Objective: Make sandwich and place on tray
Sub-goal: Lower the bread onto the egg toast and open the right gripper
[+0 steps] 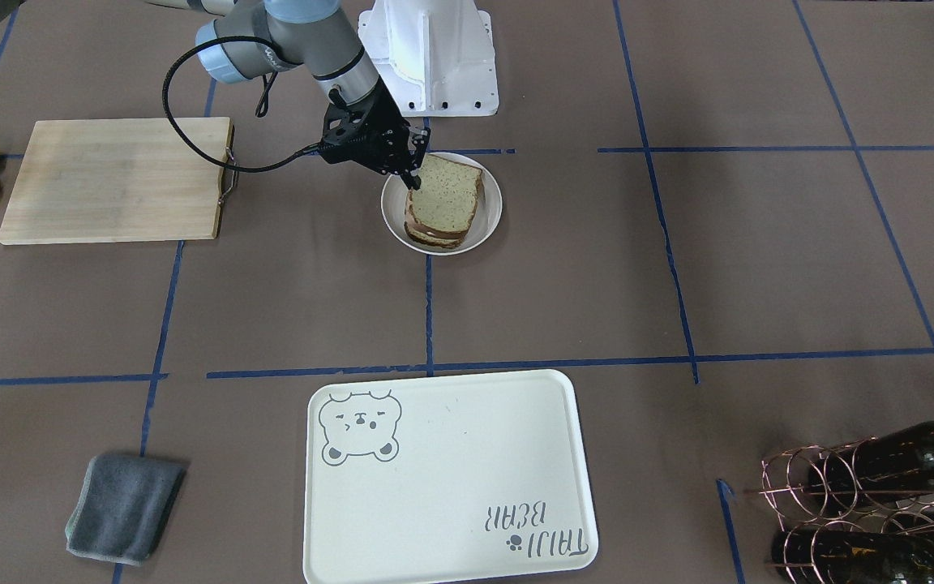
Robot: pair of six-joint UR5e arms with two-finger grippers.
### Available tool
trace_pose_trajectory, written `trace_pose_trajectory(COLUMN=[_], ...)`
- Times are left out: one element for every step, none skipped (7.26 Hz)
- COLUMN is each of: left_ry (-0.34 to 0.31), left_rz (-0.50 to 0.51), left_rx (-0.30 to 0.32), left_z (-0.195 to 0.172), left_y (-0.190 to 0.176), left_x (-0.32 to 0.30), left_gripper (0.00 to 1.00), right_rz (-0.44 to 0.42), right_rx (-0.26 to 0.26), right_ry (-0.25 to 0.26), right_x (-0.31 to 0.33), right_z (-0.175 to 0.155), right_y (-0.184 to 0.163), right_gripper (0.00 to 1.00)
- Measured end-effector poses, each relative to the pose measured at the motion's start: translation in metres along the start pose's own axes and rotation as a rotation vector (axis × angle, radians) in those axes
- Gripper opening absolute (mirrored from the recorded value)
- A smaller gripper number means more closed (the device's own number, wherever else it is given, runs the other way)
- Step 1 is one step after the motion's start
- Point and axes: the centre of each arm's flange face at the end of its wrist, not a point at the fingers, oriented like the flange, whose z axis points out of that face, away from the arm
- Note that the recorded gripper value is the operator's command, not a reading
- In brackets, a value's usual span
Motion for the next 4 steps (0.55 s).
trace_pose_trajectory(left_ry=[0.000, 0.000, 0.000, 0.000], left_rz=[0.000, 0.000, 0.000, -0.001], left_rx=[0.000, 0.000, 0.000, -0.001], left_z=[0.000, 0.000, 0.000, 0.000], left_y=[0.000, 0.000, 0.000, 0.000], left_x=[0.000, 0.000, 0.000, 0.000], left_gripper=[1.00, 1.00, 1.00, 1.00], right_rz=[-0.001, -0.002, 0.000, 0.006], right_rx=[0.006, 0.015, 0.019, 0.021], right_ry=[0.003, 0.002, 0.002, 0.020], right_x=[0.001, 0.001, 0.001, 0.005], right_z=[0.000, -0.002, -0.005, -0.010], right_y=[-0.001, -0.003, -0.007, -0.017], right_gripper=[1.00, 1.00, 1.00, 1.00])
